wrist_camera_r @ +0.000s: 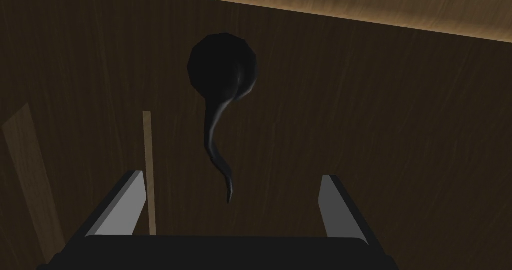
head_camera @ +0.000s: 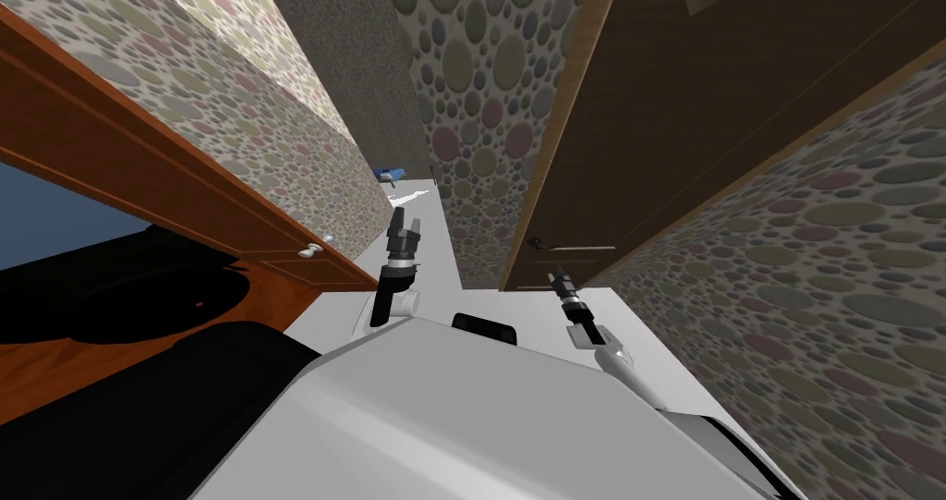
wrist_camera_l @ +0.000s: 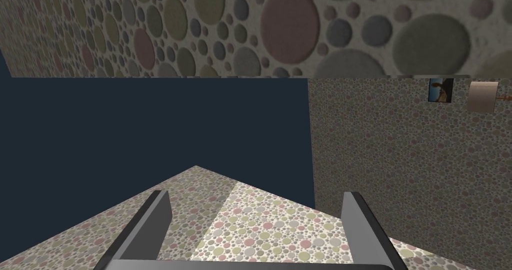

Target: Pull the door open

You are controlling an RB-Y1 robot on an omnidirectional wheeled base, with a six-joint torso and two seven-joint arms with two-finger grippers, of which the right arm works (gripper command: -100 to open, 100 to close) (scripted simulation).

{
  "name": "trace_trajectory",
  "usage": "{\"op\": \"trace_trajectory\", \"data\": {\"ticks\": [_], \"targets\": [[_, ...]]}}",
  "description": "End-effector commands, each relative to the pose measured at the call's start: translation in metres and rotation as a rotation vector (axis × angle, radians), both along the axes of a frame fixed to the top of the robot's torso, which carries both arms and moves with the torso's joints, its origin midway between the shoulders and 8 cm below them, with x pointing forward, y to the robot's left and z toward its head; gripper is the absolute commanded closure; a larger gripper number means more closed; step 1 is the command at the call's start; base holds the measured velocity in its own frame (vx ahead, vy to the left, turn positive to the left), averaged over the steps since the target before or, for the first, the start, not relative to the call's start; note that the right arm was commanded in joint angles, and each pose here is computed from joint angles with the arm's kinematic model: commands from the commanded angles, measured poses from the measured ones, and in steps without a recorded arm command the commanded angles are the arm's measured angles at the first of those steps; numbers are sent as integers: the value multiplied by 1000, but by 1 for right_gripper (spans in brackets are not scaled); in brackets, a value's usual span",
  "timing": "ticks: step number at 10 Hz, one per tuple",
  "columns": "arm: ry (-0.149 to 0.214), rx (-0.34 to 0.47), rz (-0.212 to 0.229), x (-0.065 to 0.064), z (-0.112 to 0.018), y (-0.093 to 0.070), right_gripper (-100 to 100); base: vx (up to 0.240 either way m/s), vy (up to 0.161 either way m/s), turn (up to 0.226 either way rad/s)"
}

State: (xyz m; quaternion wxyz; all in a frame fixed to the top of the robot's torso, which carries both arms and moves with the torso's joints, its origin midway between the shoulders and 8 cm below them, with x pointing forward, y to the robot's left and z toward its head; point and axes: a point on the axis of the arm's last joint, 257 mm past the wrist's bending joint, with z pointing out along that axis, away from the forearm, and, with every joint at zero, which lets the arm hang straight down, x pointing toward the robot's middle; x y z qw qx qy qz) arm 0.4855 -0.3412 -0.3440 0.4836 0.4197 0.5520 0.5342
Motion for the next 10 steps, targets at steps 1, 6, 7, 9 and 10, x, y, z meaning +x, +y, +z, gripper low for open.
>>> {"op": "trace_trajectory", "data": {"ticks": [1,6,7,9,10], "targets": [[12,-7,-5,-1,-4,-7,-100,36,-65,105],[23,-17,-63,2,-8,-30,-100,55,-58,153],[23,-18,-101,4,-8,-41,-100,101,-40,279],[23,-16,-160,5,-9,-58,-100,112,-47,323],[23,-16,-160,5,-9,-58,-100,92,-53,131]]}}
